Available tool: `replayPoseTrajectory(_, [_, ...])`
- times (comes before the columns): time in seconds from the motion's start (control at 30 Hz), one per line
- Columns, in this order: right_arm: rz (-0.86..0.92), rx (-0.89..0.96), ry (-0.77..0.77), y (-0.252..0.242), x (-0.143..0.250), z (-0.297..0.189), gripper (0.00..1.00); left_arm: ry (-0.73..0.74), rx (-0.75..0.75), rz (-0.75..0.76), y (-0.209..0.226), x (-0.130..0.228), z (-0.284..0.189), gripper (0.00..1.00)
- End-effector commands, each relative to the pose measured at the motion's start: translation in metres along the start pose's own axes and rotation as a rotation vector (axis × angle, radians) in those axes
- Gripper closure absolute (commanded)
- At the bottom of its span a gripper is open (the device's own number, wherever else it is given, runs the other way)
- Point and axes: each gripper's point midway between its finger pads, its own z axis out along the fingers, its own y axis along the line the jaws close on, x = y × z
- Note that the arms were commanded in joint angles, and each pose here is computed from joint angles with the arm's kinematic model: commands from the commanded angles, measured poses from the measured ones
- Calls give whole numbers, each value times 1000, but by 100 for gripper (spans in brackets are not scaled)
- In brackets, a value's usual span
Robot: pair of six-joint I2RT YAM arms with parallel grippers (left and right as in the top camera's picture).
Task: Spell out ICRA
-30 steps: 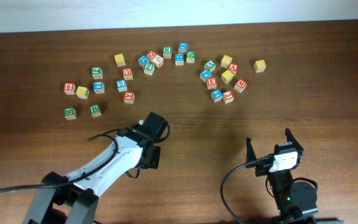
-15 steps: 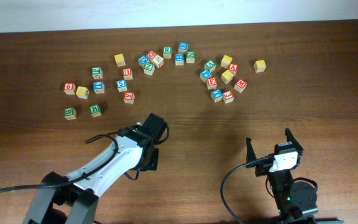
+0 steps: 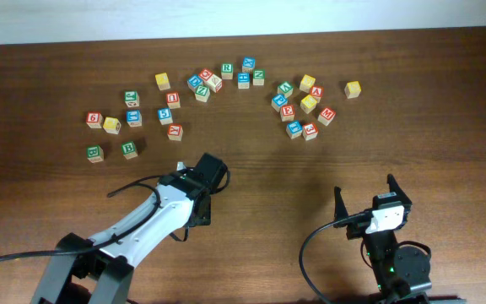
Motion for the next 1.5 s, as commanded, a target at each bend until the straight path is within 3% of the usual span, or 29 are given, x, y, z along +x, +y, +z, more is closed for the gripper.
replayPoseTrajectory(0.0, [13, 8, 6, -2, 3, 0, 2, -11, -38, -12, 6, -1, 3, 100])
replayPoseTrajectory(0.4, [13, 8, 6, -2, 3, 0, 2, 33, -7, -7, 2, 11, 7, 100])
replayPoseTrajectory(1.47, [13, 8, 6, -2, 3, 0, 2, -33, -22, -21, 3, -1, 11, 100])
